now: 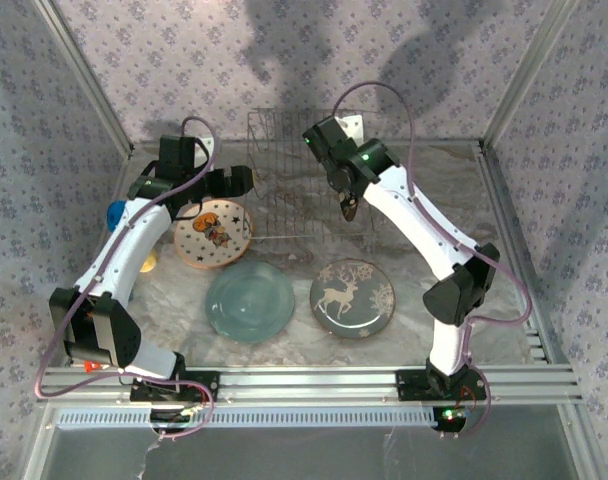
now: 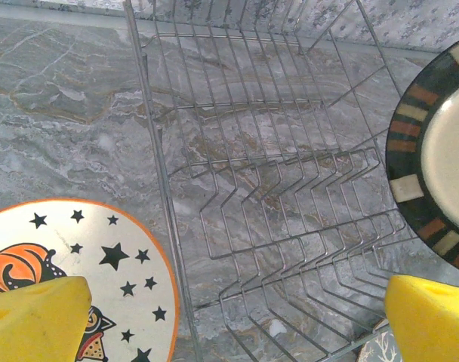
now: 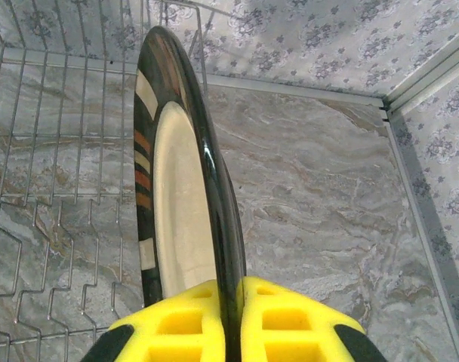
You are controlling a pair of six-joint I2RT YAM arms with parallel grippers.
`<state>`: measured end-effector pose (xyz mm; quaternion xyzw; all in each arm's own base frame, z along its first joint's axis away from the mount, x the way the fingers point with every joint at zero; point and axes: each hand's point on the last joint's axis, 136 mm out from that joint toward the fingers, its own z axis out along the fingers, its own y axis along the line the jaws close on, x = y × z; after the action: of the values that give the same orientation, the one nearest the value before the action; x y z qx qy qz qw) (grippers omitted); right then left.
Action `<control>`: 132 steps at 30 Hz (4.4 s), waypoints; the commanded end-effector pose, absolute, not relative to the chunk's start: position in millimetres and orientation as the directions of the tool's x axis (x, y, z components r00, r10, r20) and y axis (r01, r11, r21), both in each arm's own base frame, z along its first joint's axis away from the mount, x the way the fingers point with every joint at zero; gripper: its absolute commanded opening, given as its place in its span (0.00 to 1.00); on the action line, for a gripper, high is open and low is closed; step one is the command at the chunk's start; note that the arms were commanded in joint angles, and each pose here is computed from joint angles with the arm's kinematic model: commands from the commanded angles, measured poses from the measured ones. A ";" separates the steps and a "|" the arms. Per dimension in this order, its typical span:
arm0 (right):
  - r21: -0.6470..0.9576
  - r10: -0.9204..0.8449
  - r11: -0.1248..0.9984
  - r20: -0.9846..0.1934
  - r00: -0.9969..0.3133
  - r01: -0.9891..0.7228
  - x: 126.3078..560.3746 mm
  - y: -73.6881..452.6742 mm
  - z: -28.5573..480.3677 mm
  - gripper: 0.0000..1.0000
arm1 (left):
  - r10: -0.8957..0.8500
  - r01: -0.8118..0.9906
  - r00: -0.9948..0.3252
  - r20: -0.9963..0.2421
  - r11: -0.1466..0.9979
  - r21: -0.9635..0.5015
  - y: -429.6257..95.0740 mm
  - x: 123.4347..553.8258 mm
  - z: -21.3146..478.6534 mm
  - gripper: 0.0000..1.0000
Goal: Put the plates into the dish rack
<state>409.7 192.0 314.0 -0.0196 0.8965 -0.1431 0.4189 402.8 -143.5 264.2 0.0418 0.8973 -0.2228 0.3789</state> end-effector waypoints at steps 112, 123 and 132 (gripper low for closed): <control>-0.289 -0.100 0.926 -0.807 -0.582 0.241 408.4 191.7 343.7 0.00 | -0.093 0.257 -0.712 -0.696 0.888 -0.381 -144.6 402.0 264.1 0.99; -0.338 -0.127 0.904 -0.796 -0.592 0.261 412.5 188.2 338.3 0.00 | -0.093 0.258 -0.711 -0.697 0.888 -0.381 -144.7 402.1 264.4 0.99; -0.353 -0.129 0.901 -0.772 -0.622 0.252 415.2 189.5 323.9 0.00 | -0.092 0.257 -0.714 -0.694 0.888 -0.382 -144.7 402.4 263.1 1.00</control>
<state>409.4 200.1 299.7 -0.0047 0.8949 -0.2086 0.3944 402.2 -144.8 264.5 0.0432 0.8968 -0.2263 0.3777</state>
